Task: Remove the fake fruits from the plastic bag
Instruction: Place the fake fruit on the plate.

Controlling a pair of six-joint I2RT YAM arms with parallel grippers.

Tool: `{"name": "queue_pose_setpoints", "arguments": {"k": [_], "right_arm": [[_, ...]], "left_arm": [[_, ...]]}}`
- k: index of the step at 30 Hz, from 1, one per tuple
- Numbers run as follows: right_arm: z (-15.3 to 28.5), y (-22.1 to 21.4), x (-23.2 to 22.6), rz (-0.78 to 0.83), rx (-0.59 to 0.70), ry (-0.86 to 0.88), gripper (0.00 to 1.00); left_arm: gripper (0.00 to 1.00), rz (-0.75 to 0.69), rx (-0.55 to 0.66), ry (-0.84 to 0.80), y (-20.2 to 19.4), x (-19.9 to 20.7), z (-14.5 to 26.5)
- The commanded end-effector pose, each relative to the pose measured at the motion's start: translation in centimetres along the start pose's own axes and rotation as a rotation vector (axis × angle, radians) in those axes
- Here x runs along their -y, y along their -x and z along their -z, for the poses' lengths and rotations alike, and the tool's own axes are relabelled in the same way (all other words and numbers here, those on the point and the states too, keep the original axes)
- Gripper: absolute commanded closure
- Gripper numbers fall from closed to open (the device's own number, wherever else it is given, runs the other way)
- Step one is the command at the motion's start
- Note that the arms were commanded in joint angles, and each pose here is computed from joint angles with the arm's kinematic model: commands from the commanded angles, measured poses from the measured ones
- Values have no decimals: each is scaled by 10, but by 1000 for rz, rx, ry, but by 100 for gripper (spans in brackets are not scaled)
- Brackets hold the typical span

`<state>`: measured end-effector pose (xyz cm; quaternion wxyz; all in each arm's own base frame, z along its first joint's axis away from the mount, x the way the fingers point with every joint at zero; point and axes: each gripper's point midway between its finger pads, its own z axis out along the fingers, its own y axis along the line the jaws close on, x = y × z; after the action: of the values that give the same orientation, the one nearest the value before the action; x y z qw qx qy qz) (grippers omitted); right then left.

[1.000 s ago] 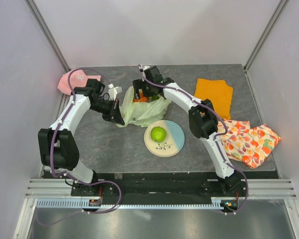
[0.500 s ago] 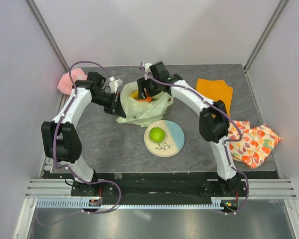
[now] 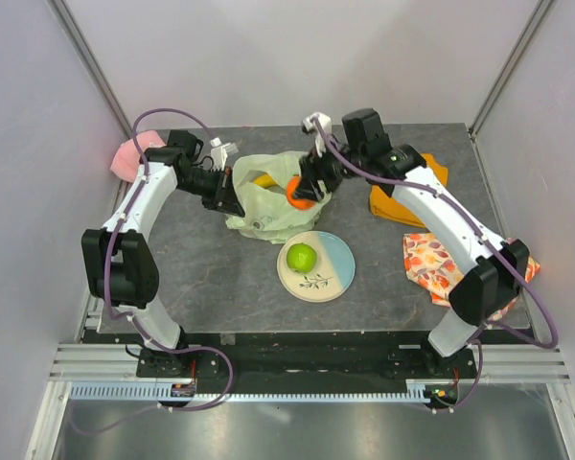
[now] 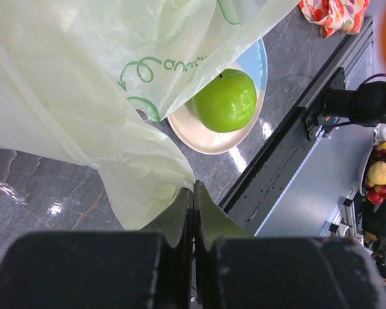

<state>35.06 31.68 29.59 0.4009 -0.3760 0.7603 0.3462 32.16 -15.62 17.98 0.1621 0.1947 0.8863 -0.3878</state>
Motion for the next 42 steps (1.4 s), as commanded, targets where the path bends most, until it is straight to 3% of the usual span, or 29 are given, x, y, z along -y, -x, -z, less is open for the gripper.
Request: {"name": "queue_pose_setpoints", "arguments": {"k": [1, 7, 16, 23, 31, 34, 36, 37, 38, 42], "right_arm": [[42, -100, -2, 108, -267, 1, 59], [49, -166, 9, -2, -382, -37, 60], [-13, -208, 56, -57, -448, -56, 58], [-38, -218, 69, -88, -460, -49, 57], [-62, -199, 69, -140, -394, 0, 54], [-65, -194, 64, -158, -374, 28, 46], [-66, -194, 64, -177, -377, 9, 33], [-65, -193, 66, -184, -377, -8, 9], [-63, -191, 67, -187, -375, -24, 2], [-29, -148, 73, -135, -318, -65, 2]], "left_arm": [[98, -37, 55, -36, 17, 17, 9], [98, -51, 69, -37, 19, 22, 13], [98, -54, 67, -18, 12, 22, 15], [98, -53, 57, -9, 3, 21, 15], [98, -44, 49, -9, 3, 19, 13], [98, -45, 49, -14, 5, 19, 12], [98, -41, 47, -19, 7, 18, 10], [98, -45, 49, -20, 8, 18, 11], [98, -41, 45, -23, 8, 19, 10], [98, -43, 45, -38, 10, 20, 8]]}}
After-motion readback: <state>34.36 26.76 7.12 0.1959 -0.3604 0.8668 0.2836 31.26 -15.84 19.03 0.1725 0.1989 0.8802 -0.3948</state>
